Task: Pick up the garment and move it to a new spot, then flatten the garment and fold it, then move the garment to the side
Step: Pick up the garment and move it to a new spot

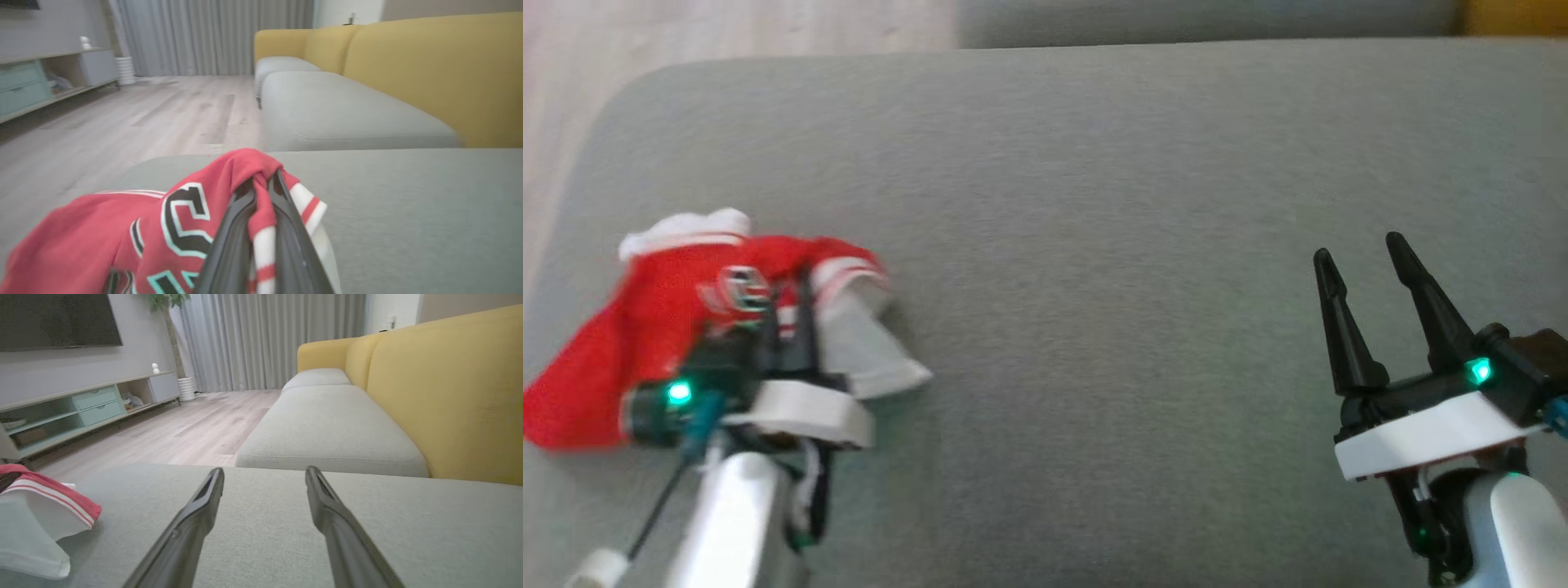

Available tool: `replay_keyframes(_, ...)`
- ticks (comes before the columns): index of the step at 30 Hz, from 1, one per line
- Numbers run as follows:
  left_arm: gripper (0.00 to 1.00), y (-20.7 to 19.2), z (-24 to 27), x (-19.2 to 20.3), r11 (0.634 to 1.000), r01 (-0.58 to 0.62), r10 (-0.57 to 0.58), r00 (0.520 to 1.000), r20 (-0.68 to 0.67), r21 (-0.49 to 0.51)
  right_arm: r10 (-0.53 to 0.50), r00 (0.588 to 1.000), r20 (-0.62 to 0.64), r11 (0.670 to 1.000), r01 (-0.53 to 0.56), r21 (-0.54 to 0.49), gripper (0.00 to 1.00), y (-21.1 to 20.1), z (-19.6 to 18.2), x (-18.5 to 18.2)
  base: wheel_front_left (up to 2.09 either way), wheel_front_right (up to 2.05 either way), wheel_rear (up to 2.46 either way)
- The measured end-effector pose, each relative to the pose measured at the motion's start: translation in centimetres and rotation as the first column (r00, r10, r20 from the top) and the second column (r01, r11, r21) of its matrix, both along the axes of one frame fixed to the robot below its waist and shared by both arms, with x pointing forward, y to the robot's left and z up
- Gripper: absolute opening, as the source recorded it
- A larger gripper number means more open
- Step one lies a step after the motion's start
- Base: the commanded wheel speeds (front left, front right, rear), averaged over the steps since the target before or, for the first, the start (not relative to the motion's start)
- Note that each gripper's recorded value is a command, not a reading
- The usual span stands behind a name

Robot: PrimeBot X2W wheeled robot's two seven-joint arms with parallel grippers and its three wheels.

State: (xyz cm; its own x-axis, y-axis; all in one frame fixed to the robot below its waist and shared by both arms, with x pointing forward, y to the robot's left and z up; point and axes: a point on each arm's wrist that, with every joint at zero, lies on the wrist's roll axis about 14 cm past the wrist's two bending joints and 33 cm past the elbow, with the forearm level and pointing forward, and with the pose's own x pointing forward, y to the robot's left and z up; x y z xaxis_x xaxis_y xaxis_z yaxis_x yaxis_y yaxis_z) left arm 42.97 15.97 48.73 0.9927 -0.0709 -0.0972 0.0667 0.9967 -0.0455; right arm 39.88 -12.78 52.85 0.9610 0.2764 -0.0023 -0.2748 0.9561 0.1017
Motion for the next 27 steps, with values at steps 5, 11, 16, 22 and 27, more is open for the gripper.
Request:
replay_keyframes(5,0.00,-8.7,-0.1,1.7,0.970,0.240,-0.240,0.971,-0.002,-0.031,-0.098,0.995,-0.019,0.995,0.098,0.022,1.00,-2.9,-0.5,-1.3,0.00,0.00,0.00)
replay_keyframes(11,0.00,-21.0,2.0,1.8,0.828,0.560,-0.558,0.827,0.066,-0.016,-0.219,0.975,-0.049,0.975,0.221,0.040,1.00,-6.4,-1.4,-3.0,0.00,0.00,0.00)
replay_keyframes(16,0.00,-27.6,0.4,-0.9,0.679,0.733,-0.732,0.680,0.034,-0.037,-0.298,0.951,-0.085,0.952,0.302,0.039,1.00,-8.7,-2.5,-4.1,0.00,0.00,0.00)
replay_keyframes(22,1.00,-30.6,-2.3,-3.9,0.599,0.796,-0.800,0.600,-0.014,-0.090,-0.343,0.934,-0.099,0.937,0.348,0.033,1.00,-10.1,-3.1,-4.5,0.00,0.00,0.00)
replay_keyframes(27,1.00,-30.1,-1.2,-3.9,0.631,0.768,-0.768,0.639,0.049,-0.110,-0.344,0.934,-0.101,0.936,0.350,0.050,1.00,-10.0,-3.1,-4.4,0.00,0.00,0.00)
